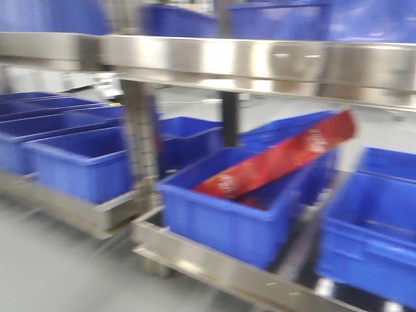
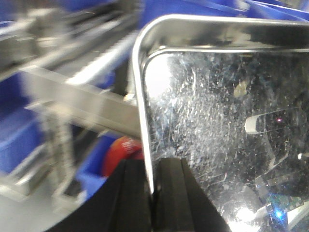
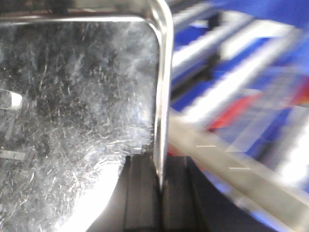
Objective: Stack silver trays without gaps
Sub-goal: 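Hold the tray in both grippers while the base turns away from the shelf, then hold the tray while the base drives to the other shelf rack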
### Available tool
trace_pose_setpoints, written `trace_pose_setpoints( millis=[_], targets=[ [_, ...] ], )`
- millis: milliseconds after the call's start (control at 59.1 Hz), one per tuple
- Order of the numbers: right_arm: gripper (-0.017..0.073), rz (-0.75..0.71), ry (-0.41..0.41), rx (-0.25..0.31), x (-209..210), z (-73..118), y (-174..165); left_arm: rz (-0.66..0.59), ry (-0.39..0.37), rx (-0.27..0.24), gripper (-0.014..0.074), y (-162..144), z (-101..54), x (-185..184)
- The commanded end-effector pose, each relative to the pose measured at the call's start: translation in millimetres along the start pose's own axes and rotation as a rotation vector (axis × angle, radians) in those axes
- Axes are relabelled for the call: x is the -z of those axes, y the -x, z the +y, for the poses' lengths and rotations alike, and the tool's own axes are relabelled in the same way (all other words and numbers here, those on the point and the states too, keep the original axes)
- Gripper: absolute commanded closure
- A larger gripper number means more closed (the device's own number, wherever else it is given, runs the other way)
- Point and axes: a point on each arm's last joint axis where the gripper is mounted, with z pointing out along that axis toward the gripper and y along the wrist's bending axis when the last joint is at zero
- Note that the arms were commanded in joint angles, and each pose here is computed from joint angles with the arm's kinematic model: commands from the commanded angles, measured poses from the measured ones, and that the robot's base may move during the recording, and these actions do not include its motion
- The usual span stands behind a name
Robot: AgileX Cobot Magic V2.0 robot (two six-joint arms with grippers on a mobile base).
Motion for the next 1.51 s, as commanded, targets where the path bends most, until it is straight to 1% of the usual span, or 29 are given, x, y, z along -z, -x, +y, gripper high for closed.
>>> trace_pose_setpoints(
  millis=[0, 1489],
  targets=[
    [0.0638, -0.076, 0.054, -0.015, 8.0, 8.7, 8.9, -0.069, -0.065, 0.021, 0.0601, 9.4, -9.9, 8.5],
    [0.0638, -0.076, 0.054, -0.015, 8.0, 8.7, 8.9, -0.069, -0.065, 0.021, 0.0601, 9.4, -9.9, 8.5]
  ],
)
